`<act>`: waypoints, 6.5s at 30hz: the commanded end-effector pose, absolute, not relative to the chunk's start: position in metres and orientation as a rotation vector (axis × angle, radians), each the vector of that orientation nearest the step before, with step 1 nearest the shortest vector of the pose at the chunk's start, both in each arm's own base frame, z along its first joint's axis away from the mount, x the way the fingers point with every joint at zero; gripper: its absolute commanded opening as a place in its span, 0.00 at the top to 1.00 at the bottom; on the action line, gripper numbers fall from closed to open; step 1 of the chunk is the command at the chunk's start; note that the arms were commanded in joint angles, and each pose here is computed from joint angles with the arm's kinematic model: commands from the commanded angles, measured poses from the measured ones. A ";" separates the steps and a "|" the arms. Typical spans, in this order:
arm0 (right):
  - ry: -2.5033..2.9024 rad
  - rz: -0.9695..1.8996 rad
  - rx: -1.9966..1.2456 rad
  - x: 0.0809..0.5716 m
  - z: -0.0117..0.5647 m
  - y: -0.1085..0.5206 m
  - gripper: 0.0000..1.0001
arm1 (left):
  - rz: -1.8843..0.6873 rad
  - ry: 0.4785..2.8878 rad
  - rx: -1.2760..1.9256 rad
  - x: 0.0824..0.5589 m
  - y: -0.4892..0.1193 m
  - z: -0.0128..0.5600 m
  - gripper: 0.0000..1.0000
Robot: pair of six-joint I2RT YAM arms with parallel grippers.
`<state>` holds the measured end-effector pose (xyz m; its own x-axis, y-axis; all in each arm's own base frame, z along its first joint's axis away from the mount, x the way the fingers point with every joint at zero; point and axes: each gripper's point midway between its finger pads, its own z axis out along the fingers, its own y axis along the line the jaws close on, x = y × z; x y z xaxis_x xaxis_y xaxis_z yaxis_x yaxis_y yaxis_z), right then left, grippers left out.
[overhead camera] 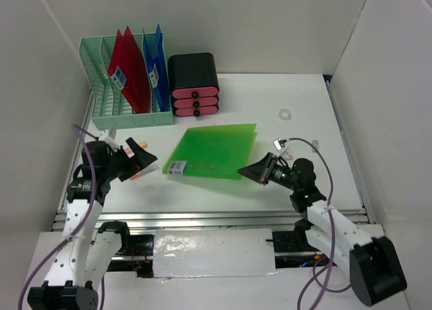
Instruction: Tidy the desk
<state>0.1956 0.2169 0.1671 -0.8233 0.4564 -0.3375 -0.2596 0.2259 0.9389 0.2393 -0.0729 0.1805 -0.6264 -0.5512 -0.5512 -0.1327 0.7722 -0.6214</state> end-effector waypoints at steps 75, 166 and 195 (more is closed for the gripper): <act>1.763 1.083 0.150 0.183 0.263 0.158 0.00 | -0.287 1.479 0.062 0.240 -0.067 0.508 1.00; 1.926 1.236 -0.164 0.210 0.230 0.222 0.00 | -0.186 1.325 -0.060 0.497 0.122 0.434 1.00; 1.957 1.258 -0.200 0.216 0.213 0.232 0.00 | -0.217 1.218 -0.078 0.517 0.132 0.414 1.00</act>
